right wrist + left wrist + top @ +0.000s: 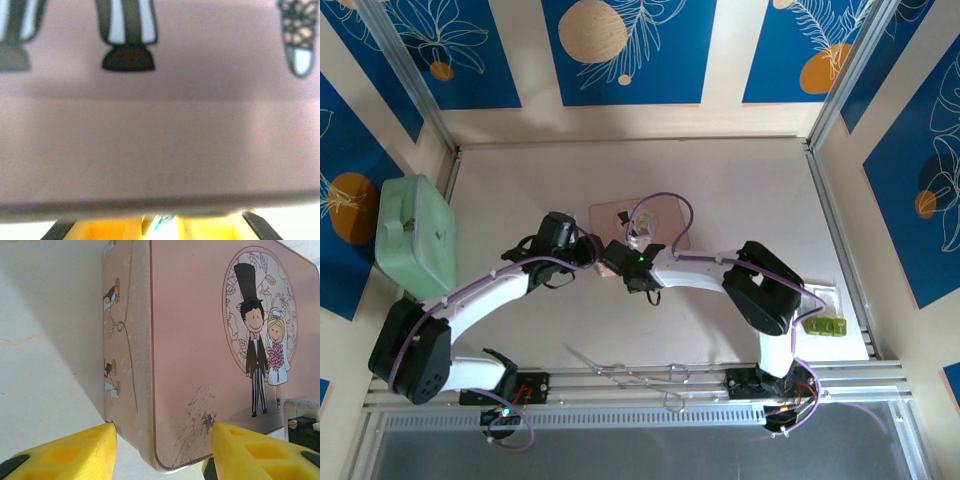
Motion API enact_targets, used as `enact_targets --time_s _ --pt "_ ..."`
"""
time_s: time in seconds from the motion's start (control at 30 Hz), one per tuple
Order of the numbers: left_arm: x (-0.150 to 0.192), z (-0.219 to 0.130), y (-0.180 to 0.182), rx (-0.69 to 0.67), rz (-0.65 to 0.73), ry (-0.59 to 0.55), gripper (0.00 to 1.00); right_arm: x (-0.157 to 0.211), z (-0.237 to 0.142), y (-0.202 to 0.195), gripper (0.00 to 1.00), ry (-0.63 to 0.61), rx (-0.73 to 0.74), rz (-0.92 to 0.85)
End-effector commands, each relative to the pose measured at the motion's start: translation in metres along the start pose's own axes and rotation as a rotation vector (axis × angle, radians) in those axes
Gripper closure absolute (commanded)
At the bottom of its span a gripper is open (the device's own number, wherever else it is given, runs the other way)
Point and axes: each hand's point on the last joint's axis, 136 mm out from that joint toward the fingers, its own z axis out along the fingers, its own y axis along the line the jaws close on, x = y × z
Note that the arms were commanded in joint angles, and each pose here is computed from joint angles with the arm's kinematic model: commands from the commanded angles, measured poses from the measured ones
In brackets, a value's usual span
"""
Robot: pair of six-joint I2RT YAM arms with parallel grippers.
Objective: Unlock the padlock with the key
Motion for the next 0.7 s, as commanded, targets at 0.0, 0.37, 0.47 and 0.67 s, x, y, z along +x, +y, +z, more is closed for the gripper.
enact_targets --time_s 0.0,0.37,0.47,0.67 --pt "0.002 -0.002 -0.001 0.014 -0.006 0.0 0.47 0.015 0.004 -0.021 0.88 0.039 0.16 -0.043" --pt "0.0 0.0 0.001 -0.004 -0.002 0.003 0.47 0.016 -0.004 -0.006 0.63 0.043 0.228 -0.107" --pt "0.002 0.001 0.001 -0.001 0.0 0.012 0.47 0.008 -0.023 0.0 0.57 0.013 0.133 -0.072" --pt "0.003 -0.002 -0.002 0.013 0.002 0.015 0.49 -0.009 -0.069 0.025 0.57 -0.068 -0.326 -0.011"
